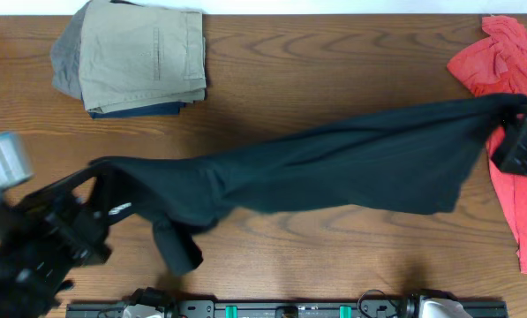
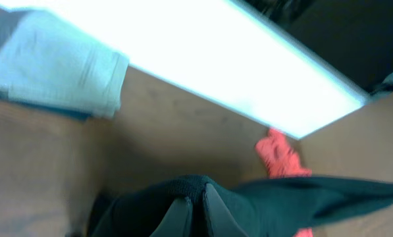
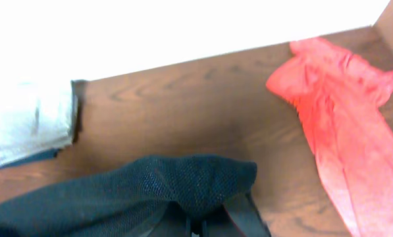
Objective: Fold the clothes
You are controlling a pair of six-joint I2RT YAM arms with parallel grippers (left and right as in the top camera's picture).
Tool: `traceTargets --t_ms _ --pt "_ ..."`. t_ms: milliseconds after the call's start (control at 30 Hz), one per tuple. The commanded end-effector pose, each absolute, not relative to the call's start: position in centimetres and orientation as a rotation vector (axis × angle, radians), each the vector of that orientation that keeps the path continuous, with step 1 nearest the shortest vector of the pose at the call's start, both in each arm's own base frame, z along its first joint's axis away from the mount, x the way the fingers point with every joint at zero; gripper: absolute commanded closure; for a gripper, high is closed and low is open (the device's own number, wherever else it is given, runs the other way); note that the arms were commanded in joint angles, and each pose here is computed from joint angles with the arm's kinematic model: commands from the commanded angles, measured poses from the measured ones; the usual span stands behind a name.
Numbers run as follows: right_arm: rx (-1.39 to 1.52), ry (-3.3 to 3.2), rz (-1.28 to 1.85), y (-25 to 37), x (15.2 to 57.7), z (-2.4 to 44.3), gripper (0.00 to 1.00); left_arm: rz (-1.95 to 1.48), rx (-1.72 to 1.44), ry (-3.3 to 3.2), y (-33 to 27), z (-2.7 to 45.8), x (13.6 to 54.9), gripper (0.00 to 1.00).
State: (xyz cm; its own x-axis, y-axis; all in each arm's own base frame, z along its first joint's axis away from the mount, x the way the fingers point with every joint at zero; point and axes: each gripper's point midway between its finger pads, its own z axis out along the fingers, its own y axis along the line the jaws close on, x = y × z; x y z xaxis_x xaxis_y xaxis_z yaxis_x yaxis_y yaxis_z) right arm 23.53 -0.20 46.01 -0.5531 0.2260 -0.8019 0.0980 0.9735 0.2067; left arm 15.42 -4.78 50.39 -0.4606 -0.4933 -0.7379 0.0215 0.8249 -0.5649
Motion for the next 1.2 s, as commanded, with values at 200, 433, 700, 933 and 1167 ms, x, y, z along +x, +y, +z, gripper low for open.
traceTargets --t_ms 200,433,700,933,1167 --pt "0.454 2.162 -0.048 -5.1 28.4 44.9 0.99 -0.391 -0.431 2.137 -4.7 46.6 27.4 0.94" --pt "0.602 2.3 -0.079 -9.2 37.7 38.1 0.99 -0.293 -0.428 2.296 -6.4 38.7 41.2 0.94" --pt "0.591 2.451 -0.1 -11.2 47.5 27.6 0.98 -0.255 -0.396 2.372 -8.8 26.5 54.3 0.94" --pt "0.664 2.63 -0.104 -11.7 50.1 17.8 0.01 -0.201 -0.415 2.525 -9.3 16.2 57.1 0.05" --pt "0.677 2.752 -0.077 -10.7 47.6 16.7 0.01 -0.272 -0.407 2.675 -10.4 15.7 53.4 0.02"
